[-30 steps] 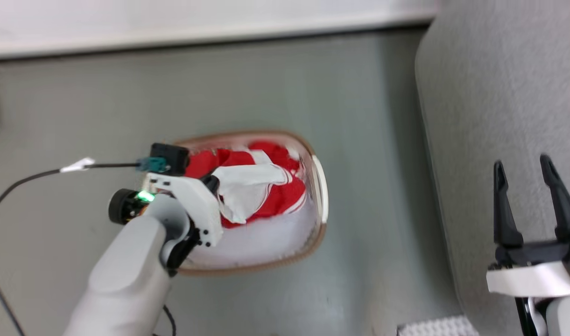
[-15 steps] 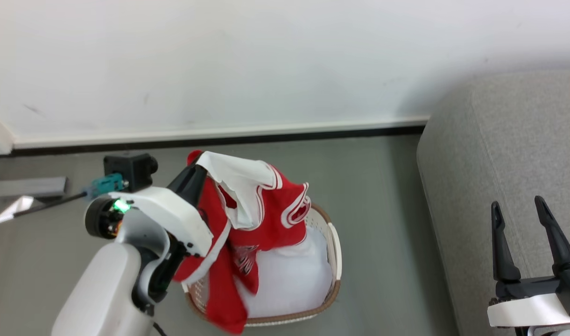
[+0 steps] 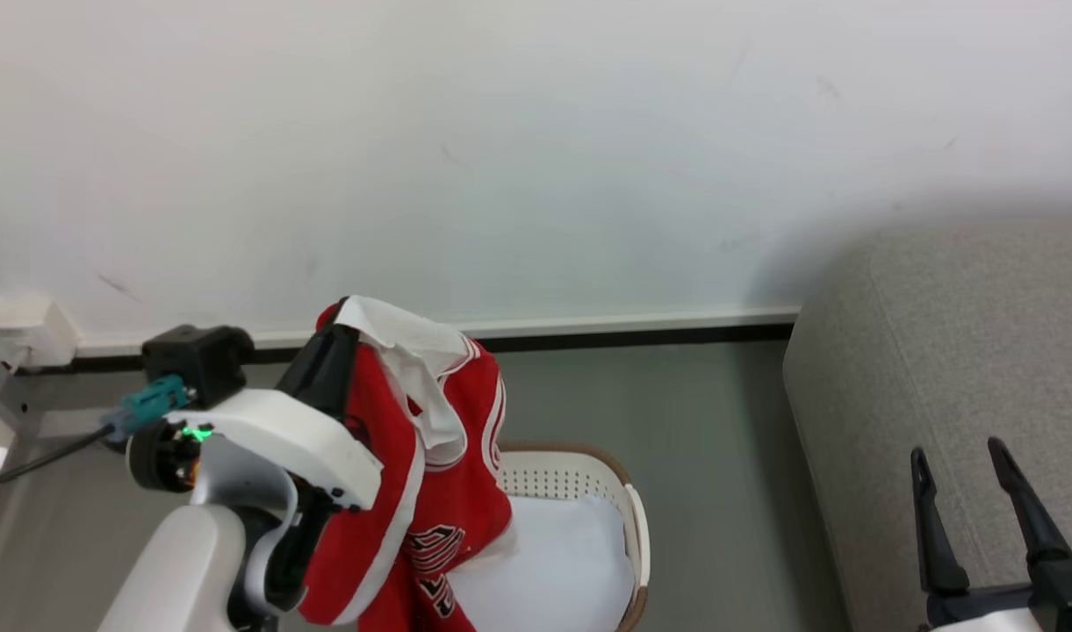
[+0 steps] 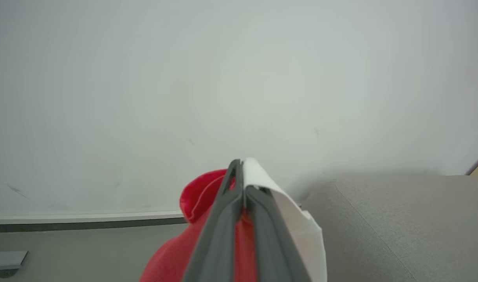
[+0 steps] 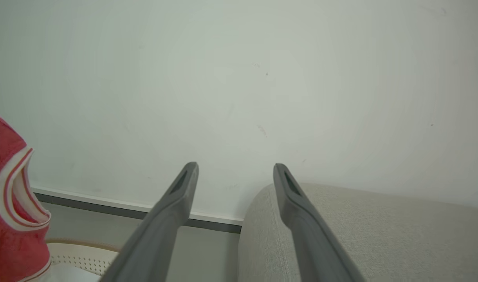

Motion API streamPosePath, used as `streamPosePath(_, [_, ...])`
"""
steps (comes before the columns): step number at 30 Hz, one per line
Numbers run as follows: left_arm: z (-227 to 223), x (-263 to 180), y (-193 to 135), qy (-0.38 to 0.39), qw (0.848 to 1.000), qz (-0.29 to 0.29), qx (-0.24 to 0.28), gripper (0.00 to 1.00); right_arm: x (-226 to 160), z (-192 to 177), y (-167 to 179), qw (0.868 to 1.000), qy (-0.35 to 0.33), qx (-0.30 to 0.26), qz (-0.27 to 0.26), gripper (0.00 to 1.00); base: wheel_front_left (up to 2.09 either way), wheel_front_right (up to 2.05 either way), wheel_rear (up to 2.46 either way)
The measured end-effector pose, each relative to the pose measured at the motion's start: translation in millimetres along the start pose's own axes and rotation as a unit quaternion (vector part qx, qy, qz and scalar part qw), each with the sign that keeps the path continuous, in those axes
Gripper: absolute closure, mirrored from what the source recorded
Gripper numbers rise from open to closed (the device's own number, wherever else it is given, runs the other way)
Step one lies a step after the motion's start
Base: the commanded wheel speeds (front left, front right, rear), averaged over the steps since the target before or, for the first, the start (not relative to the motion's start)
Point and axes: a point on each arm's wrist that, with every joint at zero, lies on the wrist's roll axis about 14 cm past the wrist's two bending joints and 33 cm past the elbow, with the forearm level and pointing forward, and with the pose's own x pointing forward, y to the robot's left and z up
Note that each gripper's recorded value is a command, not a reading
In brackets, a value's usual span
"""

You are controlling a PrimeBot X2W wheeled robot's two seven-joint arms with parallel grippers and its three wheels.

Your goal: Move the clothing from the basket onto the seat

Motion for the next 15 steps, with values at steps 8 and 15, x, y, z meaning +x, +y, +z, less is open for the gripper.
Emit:
streamPosePath(8, [15,-8,-6,-0.027,1.000,0.002,-0.002,1.00,-12,1,-3,1.000,0.001,-0.002,-0.003,0.00,0.00,0.00,0.00])
streamPosePath(15, [15,-7,-11,-0.034,0.999,-0.002,-0.005,1.00,-14,-1,-4,1.000,0.004,-0.002,-0.005,0.00,0.00,0.00,0.00])
